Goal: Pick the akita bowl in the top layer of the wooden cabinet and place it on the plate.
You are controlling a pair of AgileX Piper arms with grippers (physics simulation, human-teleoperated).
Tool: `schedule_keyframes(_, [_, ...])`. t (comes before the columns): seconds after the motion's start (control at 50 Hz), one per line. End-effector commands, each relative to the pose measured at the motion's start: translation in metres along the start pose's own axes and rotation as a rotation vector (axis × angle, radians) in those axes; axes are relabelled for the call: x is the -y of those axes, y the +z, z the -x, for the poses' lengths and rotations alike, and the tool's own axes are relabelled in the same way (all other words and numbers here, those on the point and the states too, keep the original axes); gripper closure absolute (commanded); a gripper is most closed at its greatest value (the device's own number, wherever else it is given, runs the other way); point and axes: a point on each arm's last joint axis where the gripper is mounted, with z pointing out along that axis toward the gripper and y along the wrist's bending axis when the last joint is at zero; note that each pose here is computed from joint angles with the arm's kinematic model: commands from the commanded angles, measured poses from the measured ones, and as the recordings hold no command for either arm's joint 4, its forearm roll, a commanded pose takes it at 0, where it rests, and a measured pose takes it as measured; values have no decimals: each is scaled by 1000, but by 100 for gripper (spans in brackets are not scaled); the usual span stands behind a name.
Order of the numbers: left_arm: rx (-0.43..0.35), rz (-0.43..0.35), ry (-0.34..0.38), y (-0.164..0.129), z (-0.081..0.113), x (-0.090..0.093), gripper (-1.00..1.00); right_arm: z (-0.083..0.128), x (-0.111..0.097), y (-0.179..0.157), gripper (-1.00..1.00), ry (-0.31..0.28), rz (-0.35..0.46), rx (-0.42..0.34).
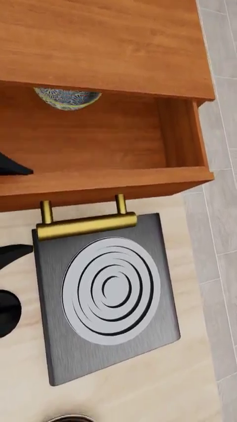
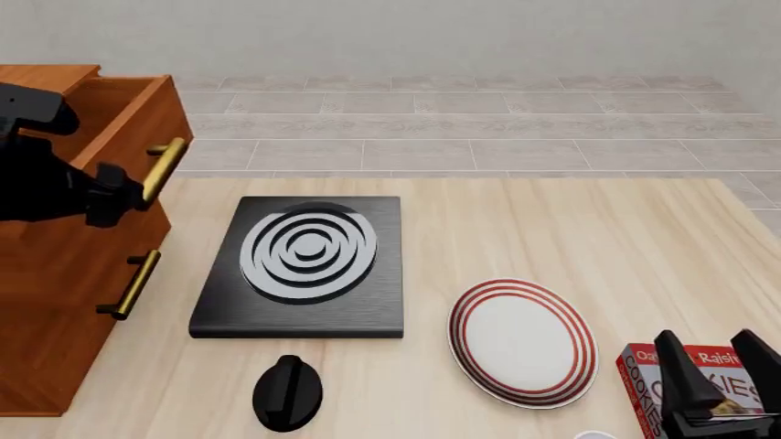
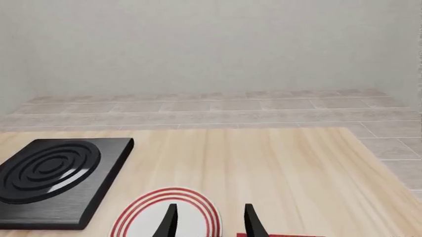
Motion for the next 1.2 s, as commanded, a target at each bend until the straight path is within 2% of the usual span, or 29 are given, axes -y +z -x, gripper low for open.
schedule_keyframes(0.02, [0, -65, 36, 5, 8, 15, -100, -1, 0, -4, -100, -1, -4, 4])
schedule_keyframes(0.48, [-8, -122, 69, 15, 20, 32, -100, -1, 1, -5, -100, 6, -14, 6])
schedule_keyframes(1.2, [-23, -199, 95, 24, 24, 59, -100, 0, 1, -2, -100, 13, -23, 4])
